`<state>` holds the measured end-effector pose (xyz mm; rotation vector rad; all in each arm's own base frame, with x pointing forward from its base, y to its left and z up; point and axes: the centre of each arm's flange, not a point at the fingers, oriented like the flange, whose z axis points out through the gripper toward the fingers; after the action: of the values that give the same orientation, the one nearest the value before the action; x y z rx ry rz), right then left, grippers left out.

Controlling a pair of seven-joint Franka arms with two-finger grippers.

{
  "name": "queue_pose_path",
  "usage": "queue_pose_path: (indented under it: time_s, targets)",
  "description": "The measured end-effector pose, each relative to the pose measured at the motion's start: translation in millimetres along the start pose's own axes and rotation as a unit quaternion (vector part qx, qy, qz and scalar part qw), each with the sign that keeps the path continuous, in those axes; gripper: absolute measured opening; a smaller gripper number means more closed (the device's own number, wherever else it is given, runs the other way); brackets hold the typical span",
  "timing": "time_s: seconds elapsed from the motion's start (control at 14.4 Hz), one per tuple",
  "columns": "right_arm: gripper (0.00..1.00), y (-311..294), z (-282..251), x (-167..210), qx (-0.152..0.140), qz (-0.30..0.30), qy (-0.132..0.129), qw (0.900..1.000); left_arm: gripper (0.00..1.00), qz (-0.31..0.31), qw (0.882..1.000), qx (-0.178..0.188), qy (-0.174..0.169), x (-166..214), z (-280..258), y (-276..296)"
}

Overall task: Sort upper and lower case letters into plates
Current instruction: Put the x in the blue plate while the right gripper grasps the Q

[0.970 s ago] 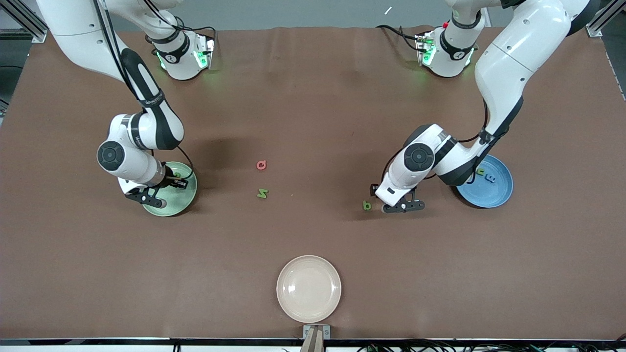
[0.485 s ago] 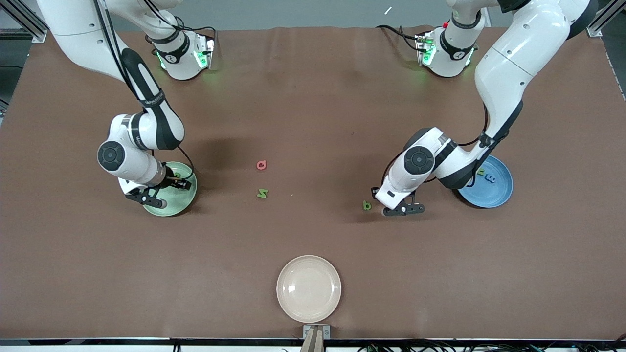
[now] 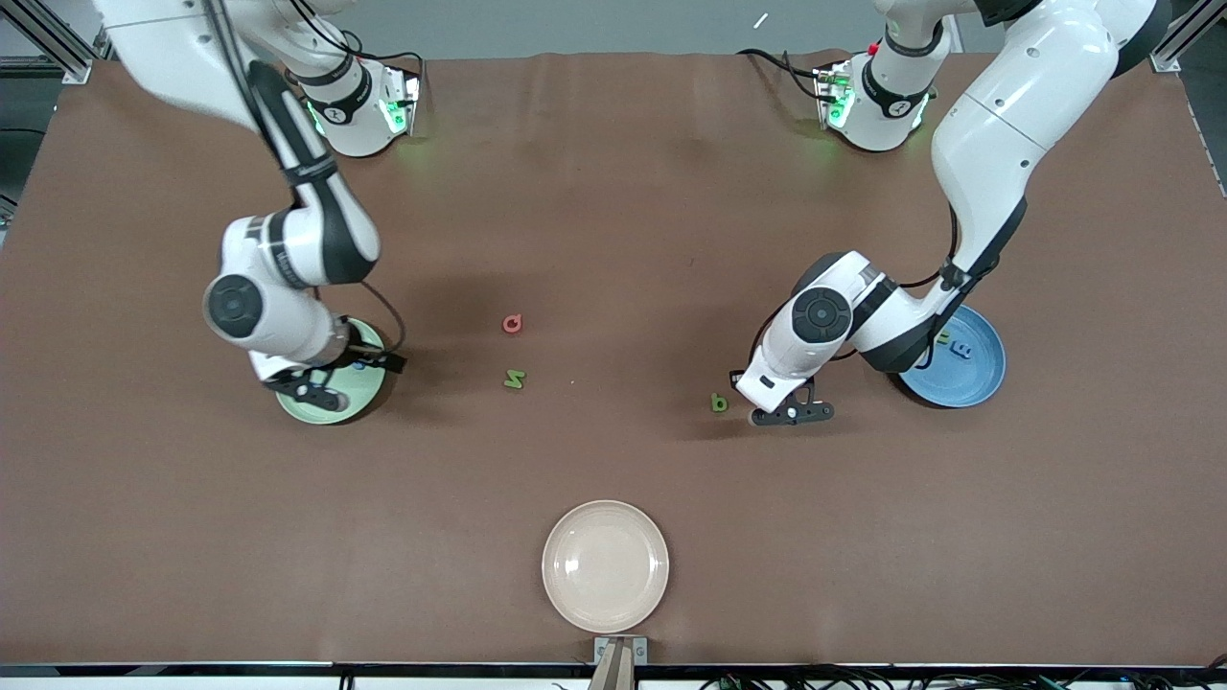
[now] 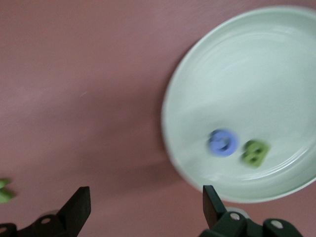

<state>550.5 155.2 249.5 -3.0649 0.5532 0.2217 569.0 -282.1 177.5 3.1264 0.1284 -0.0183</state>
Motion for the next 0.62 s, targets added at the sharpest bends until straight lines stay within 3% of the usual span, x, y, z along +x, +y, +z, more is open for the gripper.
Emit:
queue_pose_path:
  time_s: [0.42,0.62]
  targets:
    - [1.00,-92.3,10.8,-68.0,0.025,0.032,0.043,0.998,0.26,-0.010,1.000,-0.001,0.004,8.9,-2.3,-10.4]
    - [1.00,-106.8,25.5,-85.1,0.028,0.045,0.048,0.997,0.26,-0.015,1.000,0.007,0.004,13.7,-6.6,-18.0]
